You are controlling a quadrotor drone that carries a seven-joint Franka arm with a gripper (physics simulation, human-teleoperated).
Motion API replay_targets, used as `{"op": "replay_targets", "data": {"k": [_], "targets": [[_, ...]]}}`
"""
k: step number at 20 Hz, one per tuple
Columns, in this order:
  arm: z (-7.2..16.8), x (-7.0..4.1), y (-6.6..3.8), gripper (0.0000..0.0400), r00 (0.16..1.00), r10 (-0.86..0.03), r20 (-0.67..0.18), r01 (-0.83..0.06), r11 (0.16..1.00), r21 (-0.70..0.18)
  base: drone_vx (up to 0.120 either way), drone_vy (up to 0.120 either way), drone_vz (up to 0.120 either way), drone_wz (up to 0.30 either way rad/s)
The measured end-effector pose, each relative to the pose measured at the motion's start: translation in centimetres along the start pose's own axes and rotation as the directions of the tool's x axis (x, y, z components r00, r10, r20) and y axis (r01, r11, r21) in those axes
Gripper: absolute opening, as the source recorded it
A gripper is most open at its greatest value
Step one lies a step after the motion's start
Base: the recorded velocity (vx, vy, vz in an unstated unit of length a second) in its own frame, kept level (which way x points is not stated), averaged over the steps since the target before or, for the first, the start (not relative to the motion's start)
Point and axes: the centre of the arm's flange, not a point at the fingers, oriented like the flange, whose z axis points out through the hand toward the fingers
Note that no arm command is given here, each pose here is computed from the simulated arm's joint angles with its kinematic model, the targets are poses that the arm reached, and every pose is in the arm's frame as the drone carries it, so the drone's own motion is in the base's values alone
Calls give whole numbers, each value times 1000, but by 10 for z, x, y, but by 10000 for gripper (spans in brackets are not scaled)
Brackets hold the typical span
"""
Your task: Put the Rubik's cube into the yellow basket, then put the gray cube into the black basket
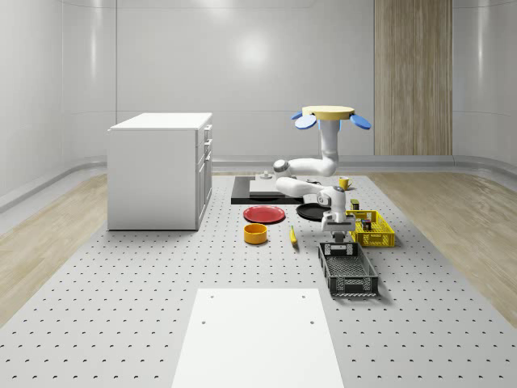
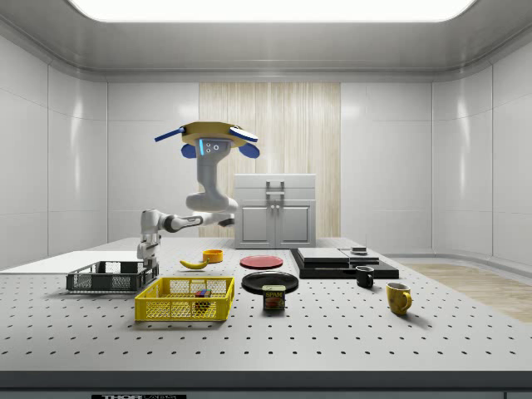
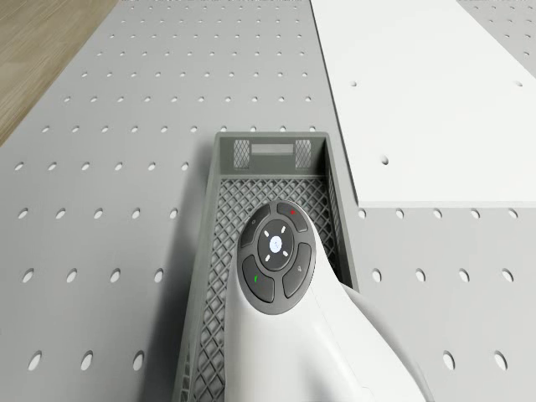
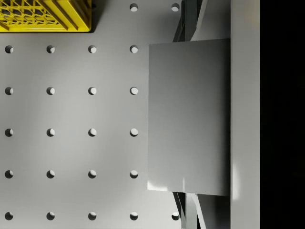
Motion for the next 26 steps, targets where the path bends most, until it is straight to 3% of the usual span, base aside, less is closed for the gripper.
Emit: {"op": "replay_targets", "data": {"k": [9,17,22,26], "targets": [[0,0,0,251,1000,0,0,0,1000,0,120,0,0,0],[0,0,0,250,1000,-1,0,1,1000,0,120,0,-110,0],[0,0,0,250,1000,-1,0,1,1000,0,0,0,0,0],[0,0,0,335,1000,-1,0,1,1000,0,0,0,0,0]]}}
